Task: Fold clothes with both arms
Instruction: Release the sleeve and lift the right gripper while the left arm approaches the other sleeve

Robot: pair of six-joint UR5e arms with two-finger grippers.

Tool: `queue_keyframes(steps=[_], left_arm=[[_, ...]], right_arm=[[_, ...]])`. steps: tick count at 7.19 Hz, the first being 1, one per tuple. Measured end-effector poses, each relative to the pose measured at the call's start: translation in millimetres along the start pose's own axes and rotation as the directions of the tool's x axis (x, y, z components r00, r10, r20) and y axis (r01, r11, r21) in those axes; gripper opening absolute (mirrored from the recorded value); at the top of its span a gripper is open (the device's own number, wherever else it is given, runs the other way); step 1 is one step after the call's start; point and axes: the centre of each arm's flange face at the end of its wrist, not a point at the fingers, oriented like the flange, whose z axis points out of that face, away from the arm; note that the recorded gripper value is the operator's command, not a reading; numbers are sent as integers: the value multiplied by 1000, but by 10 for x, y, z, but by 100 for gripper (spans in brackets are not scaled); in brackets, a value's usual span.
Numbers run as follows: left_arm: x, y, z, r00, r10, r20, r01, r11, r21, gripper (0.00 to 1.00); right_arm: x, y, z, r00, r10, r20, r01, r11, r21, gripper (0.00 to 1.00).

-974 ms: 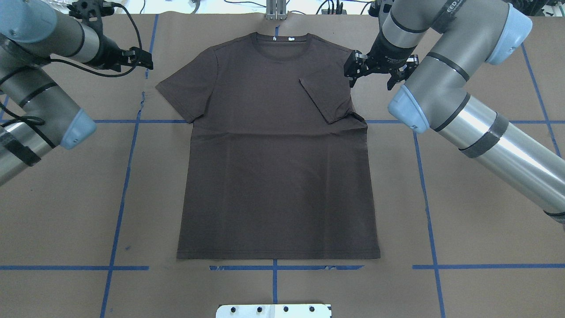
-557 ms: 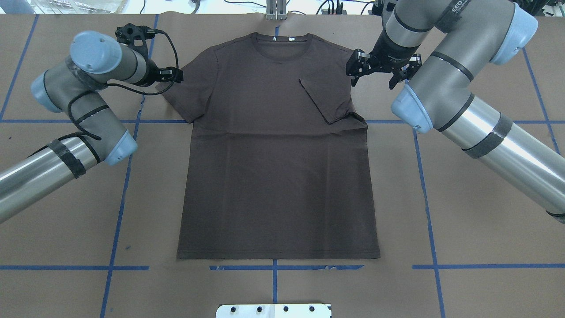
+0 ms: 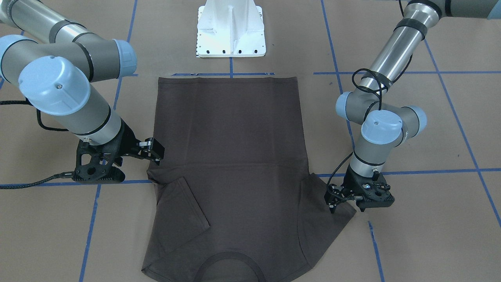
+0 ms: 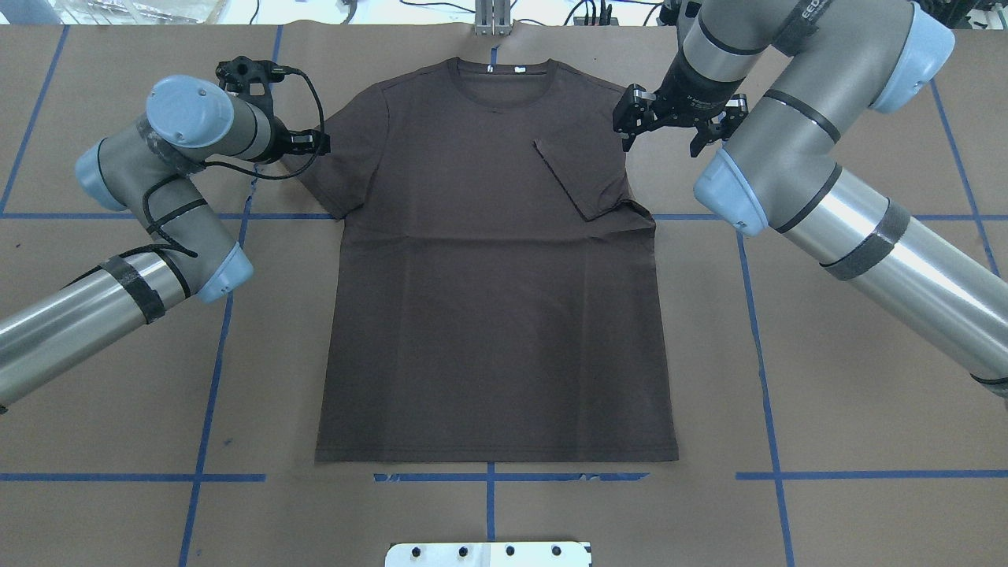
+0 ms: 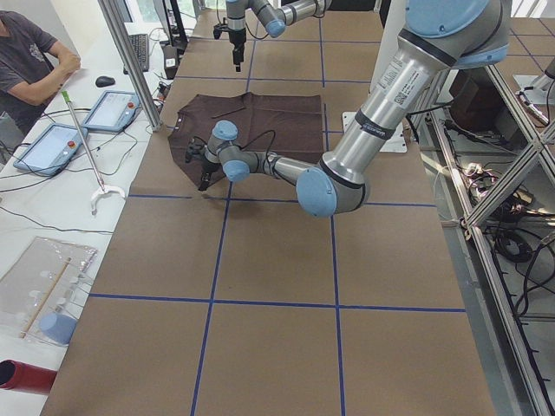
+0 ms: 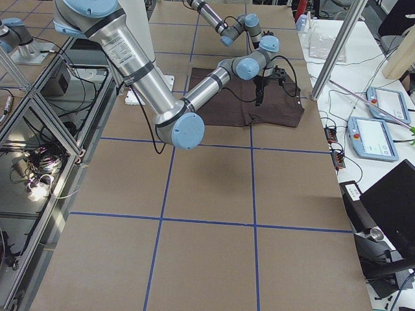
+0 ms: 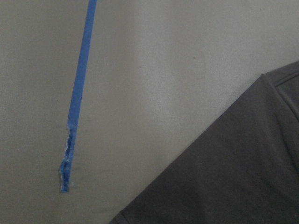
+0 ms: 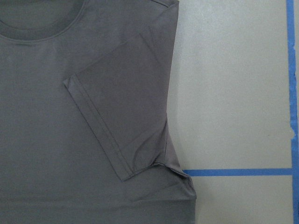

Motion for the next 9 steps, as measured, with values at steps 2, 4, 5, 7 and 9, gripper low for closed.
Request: queue_keyframes(steps=[2,4,5,7,9], left_arm=[[-86,32,32,1000,1,11,-1,1000,-5,90],[-104,39,39,1000,0,13,0,1000,-6,81],[-107,41,40,1000,-1,13,1,1000,-6,71],[-105,47,43,1000,0,13,0,1000,-8,38],[-99,44,36,1000,2,12,-2,1000,-8,0]], right_arm=[[-13,3,2,1000,-1,0,1,1000,0,100],[-14,3,9,1000,0,-1,0,1000,-1,100],[-9,2,18,1000,0,-2,0,1000,-2,100],[3,-5,36,1000,1,-5,-1,1000,-4,100],[20,-13,58,1000,3,-9,-3,1000,-6,100]])
